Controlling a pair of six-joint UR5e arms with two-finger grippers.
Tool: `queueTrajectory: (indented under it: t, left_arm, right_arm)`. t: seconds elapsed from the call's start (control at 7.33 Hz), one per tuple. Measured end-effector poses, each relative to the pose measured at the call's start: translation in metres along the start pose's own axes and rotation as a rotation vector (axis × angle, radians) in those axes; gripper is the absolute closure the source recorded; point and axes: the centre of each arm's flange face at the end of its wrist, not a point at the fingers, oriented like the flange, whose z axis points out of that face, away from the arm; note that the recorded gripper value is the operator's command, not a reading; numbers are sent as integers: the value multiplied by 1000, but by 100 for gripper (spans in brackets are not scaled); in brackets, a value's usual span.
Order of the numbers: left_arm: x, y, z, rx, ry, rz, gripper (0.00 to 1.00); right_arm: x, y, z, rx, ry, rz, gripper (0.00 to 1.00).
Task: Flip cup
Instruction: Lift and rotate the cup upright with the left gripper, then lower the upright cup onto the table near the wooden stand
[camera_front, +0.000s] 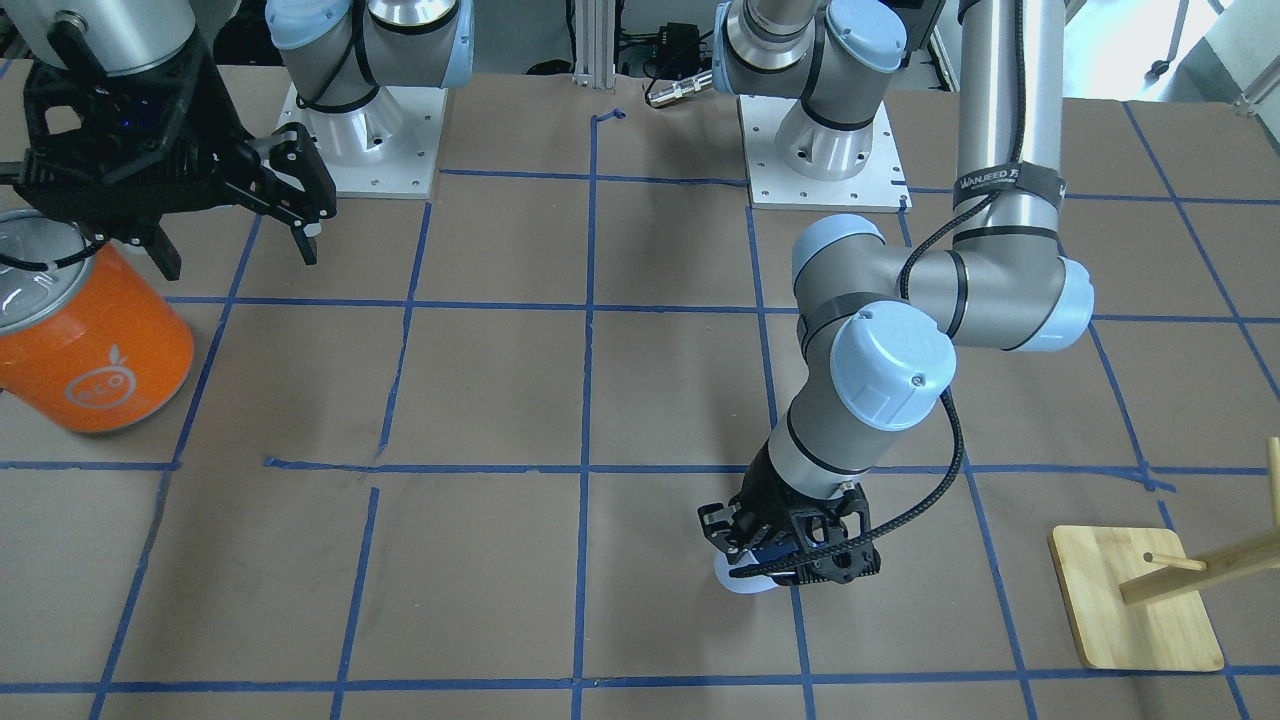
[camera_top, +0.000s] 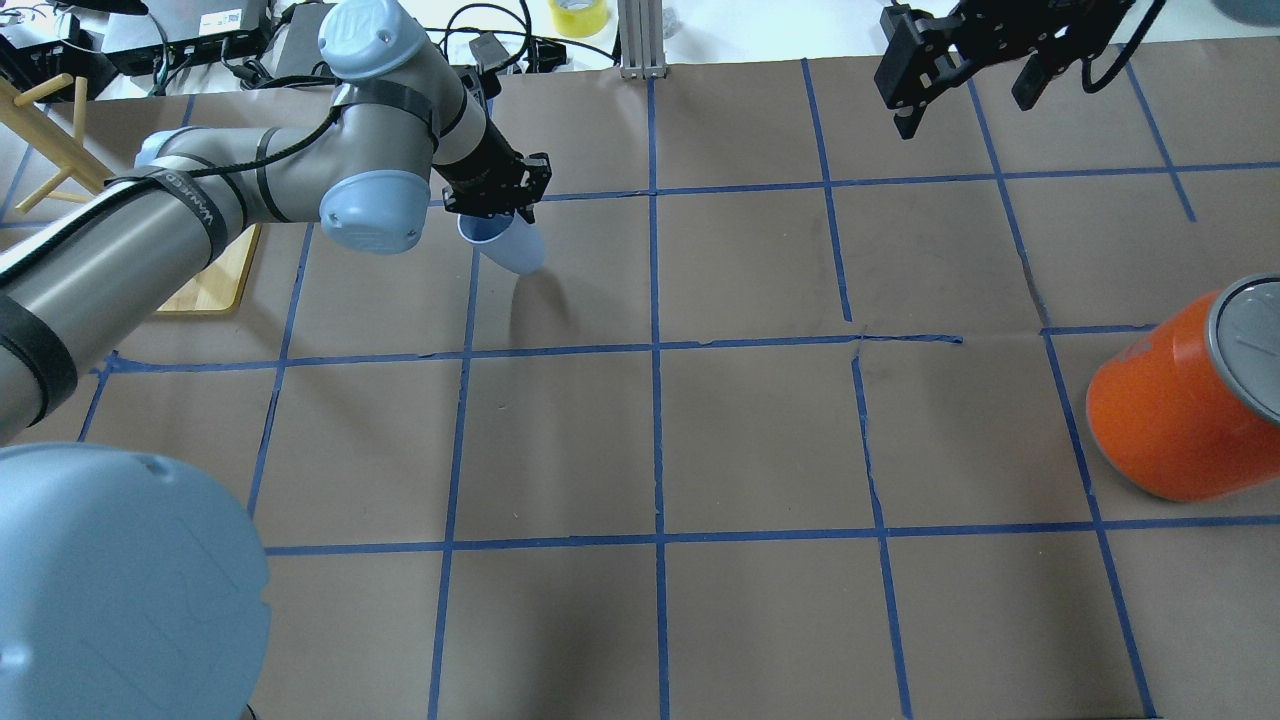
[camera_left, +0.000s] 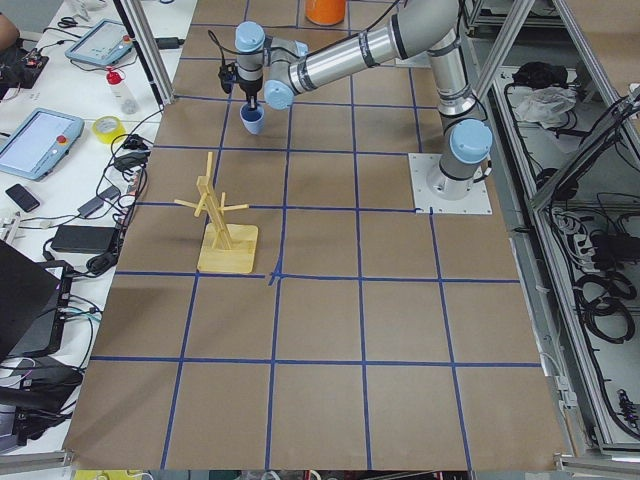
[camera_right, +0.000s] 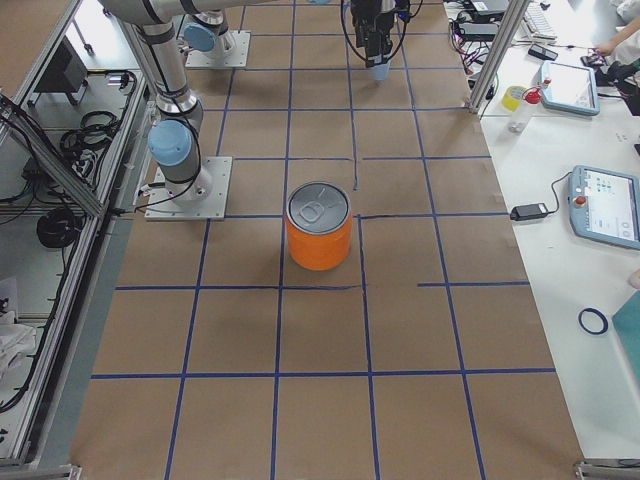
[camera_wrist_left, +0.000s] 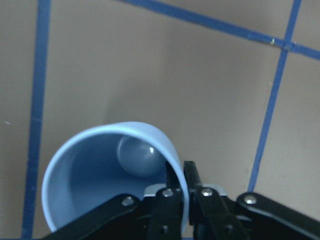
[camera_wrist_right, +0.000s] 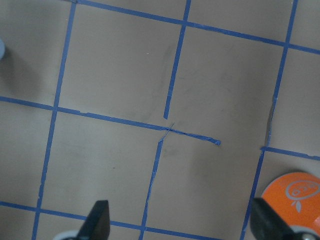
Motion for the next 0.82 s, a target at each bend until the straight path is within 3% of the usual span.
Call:
queueTrajectory:
  t: [0.27, 0.41, 0.82]
  left_arm:
    - [-21, -21, -24, 77, -159, 160, 100]
    - [-46, -31, -27, 79, -217, 204, 100]
    - [-96, -44, -2, 49, -262, 227, 100]
  right_arm:
    - [0, -3, 8, 5, 3, 10, 0]
    - [-1, -1, 11, 2, 3, 36, 0]
    - [0, 2, 7, 35, 16, 173, 0]
